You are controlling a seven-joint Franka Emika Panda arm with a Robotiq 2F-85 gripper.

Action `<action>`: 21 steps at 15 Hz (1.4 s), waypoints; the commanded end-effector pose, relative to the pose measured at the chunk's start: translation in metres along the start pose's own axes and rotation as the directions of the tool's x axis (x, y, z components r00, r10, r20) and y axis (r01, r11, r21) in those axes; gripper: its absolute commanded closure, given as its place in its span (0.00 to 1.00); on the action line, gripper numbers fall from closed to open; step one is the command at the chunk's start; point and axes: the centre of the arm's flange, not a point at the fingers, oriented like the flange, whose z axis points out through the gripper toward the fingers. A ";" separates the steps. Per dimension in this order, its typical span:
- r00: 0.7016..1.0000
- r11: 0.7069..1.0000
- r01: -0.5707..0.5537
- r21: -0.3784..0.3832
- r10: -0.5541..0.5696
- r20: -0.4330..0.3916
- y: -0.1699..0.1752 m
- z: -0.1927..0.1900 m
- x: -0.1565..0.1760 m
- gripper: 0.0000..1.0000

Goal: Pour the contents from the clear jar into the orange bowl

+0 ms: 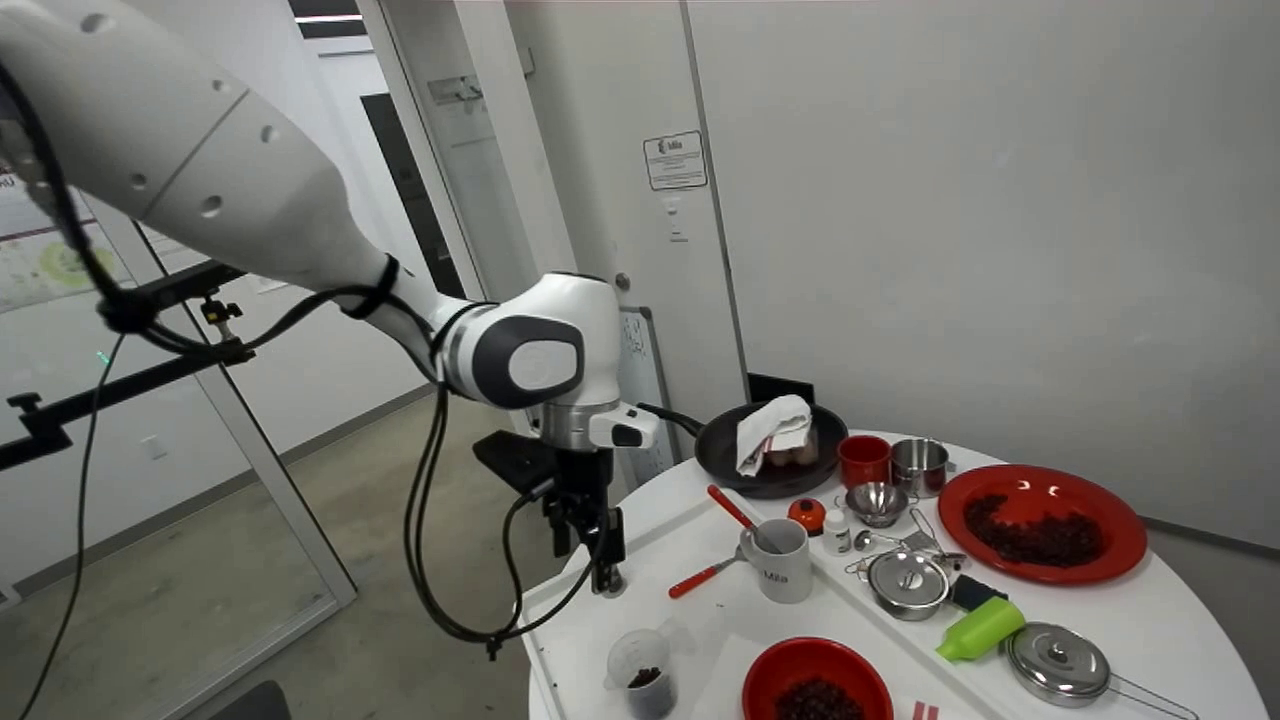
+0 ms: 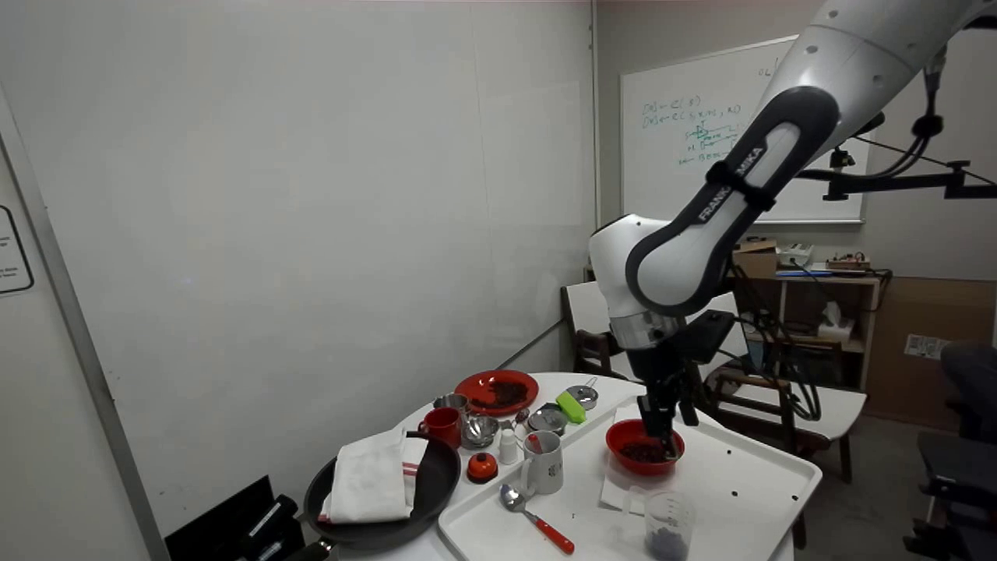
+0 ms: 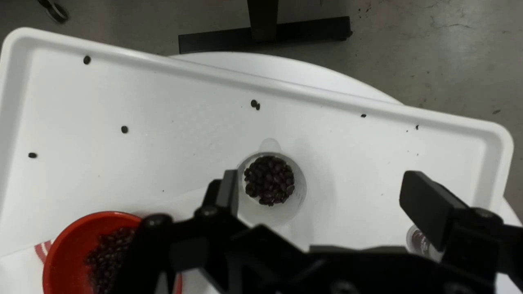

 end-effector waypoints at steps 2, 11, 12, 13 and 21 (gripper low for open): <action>0.992 0.988 -0.119 -0.095 0.114 -0.055 -0.005 0.013 0.086 0.00; 0.969 0.956 -0.238 -0.174 0.246 0.027 0.003 0.085 0.141 0.00; 0.967 0.954 -0.241 -0.178 0.252 0.044 0.006 0.091 0.144 0.00; 0.965 0.952 -0.243 -0.186 0.257 0.057 0.009 0.097 0.145 0.00; 0.960 0.969 -0.202 -0.140 0.225 0.169 0.012 0.118 0.155 0.00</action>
